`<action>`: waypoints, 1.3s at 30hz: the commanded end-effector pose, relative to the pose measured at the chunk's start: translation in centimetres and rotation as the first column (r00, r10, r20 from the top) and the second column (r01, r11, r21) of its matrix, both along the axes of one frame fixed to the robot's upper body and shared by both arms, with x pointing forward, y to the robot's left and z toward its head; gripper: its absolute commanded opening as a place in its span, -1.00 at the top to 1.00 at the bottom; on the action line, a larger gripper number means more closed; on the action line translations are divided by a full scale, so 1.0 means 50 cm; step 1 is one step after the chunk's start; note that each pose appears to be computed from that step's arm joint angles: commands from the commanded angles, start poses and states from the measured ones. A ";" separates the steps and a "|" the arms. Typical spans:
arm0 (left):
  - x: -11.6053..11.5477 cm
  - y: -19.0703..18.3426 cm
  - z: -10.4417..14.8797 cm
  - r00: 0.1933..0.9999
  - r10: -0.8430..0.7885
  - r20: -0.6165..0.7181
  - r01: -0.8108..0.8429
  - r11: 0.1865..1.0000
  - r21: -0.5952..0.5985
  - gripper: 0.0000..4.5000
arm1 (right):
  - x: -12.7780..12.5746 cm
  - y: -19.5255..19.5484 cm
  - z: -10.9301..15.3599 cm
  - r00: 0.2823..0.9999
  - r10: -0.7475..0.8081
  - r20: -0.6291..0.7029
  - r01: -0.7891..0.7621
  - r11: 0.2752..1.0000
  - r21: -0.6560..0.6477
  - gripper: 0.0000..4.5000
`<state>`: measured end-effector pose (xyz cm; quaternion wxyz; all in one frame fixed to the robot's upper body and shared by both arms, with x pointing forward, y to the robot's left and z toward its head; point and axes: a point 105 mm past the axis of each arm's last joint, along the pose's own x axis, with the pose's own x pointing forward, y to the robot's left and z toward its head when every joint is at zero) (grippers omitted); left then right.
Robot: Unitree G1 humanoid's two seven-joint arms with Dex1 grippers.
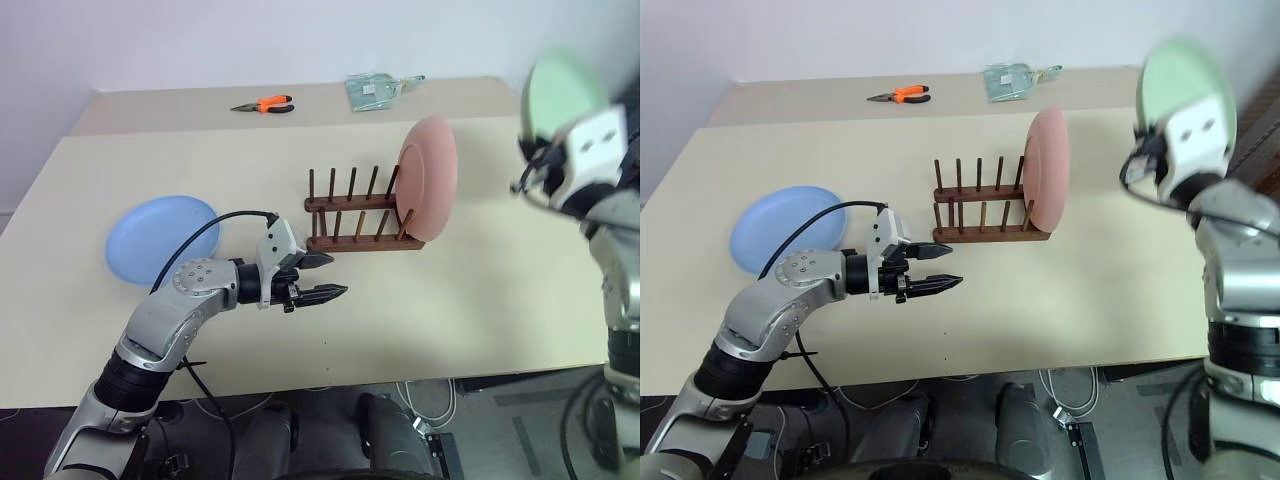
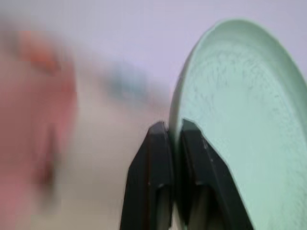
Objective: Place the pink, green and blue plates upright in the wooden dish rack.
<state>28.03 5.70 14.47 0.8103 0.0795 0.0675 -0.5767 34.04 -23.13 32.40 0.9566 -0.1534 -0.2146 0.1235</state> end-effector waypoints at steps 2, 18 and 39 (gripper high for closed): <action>0.020 0.008 0.004 0.997 0.076 0.034 -0.074 0.996 -0.042 -0.33 | -0.089 0.104 0.107 0.915 0.374 0.152 -0.398 0.900 0.178 0.98; 0.030 0.054 -0.017 0.987 0.156 0.039 -0.155 0.987 -0.031 -0.33 | -0.040 0.278 -0.045 0.662 0.726 -0.186 -0.399 0.552 0.733 0.98; 0.103 0.130 0.039 0.906 0.420 0.044 -0.407 0.896 -0.178 -0.98 | -0.013 0.211 0.024 0.960 0.275 -0.051 -0.270 0.959 0.087 -0.12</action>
